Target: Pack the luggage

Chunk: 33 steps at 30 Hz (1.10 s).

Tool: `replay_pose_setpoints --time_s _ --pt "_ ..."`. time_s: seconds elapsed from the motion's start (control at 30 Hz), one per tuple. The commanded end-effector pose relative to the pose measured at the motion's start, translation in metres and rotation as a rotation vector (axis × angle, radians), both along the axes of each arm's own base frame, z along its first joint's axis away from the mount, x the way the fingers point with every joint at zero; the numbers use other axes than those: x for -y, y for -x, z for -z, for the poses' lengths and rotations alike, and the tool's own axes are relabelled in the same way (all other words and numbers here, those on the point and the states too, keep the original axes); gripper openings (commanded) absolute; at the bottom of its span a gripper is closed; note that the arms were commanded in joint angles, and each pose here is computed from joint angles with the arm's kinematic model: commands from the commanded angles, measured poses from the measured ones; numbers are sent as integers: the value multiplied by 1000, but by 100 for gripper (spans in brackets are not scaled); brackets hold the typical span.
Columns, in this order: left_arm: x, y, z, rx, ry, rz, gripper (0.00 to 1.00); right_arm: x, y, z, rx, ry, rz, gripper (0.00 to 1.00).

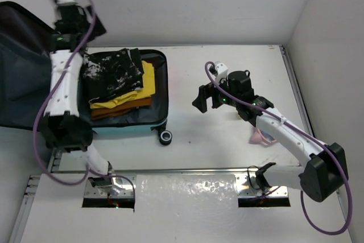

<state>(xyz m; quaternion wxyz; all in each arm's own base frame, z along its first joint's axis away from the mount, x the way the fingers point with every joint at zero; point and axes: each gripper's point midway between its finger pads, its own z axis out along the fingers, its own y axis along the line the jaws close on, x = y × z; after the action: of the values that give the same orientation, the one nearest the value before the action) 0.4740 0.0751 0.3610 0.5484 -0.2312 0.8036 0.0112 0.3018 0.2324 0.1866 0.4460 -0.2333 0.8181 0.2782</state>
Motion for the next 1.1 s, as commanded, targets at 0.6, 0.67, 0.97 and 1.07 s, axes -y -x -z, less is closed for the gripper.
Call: replay_pose_setpoints --time_s 0.6,0.67,0.97,1.07 --pt "100 -2 195 -646 -394 -11 100 -3 -5 3 19 -41 15 99" --pt "97 1 189 -633 -407 -11 97 -4 -4 6 12 -44 12 99" --pt "143 2 227 -707 -397 163 100 -7 -3 10 10 -61 -1 99" --pt "160 -1 215 -643 -377 178 100 -8 -1 12 9 -65 -9 99"
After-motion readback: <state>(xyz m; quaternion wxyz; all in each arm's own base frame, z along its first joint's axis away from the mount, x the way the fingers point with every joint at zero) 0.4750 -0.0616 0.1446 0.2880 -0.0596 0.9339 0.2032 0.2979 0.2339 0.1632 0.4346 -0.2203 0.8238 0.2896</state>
